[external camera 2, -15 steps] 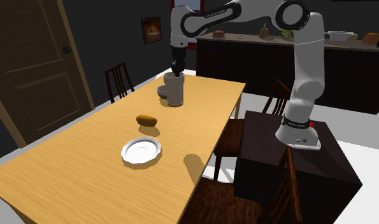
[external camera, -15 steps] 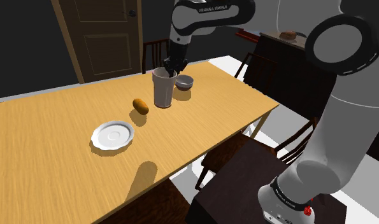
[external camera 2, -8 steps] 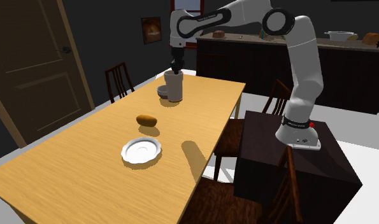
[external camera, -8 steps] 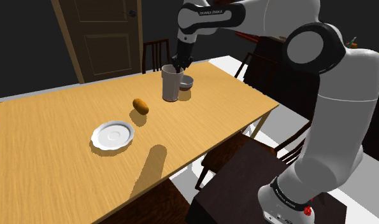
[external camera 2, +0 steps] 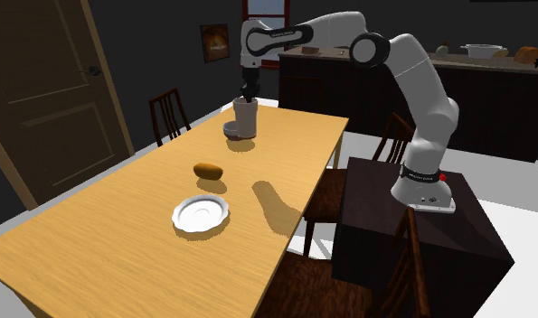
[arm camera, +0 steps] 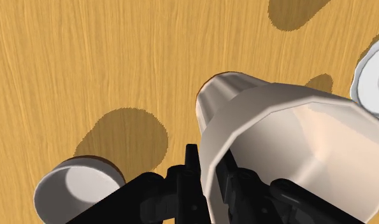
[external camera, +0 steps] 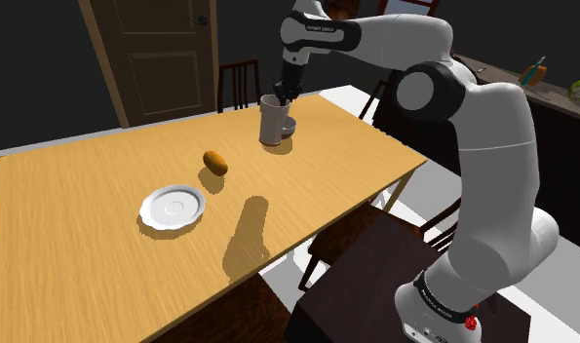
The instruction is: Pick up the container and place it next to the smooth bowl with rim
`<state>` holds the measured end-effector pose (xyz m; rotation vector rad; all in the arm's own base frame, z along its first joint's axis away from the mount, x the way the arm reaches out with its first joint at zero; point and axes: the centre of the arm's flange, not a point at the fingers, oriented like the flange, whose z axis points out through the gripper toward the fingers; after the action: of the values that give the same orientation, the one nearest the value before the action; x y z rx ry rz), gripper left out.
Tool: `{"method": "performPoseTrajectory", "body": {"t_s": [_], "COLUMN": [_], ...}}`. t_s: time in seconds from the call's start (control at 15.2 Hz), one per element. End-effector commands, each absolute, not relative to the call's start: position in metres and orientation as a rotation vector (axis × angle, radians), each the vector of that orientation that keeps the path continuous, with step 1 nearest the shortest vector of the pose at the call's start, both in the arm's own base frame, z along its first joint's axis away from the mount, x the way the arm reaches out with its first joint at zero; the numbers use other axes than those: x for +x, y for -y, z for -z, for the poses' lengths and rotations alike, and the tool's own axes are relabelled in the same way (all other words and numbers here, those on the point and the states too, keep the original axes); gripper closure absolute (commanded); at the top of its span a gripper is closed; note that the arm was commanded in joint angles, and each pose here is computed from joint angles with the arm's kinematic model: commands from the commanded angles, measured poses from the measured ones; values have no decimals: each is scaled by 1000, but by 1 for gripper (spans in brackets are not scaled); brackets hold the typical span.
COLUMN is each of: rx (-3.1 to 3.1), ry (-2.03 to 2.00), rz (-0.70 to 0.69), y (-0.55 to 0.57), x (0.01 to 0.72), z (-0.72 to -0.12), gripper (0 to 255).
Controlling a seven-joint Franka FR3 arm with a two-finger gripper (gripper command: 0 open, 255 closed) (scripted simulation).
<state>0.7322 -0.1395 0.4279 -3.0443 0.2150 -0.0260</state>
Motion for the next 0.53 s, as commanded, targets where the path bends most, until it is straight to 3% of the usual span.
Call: {"method": "performPoseTrajectory", "body": {"t_s": [0.0, 0.46], "rx": [-3045, -3045], "ry": [-213, -213], "rz": [27, 27], "y": [158, 158], "x": [738, 738], "z": [-420, -383], "gripper": [255, 255]}}
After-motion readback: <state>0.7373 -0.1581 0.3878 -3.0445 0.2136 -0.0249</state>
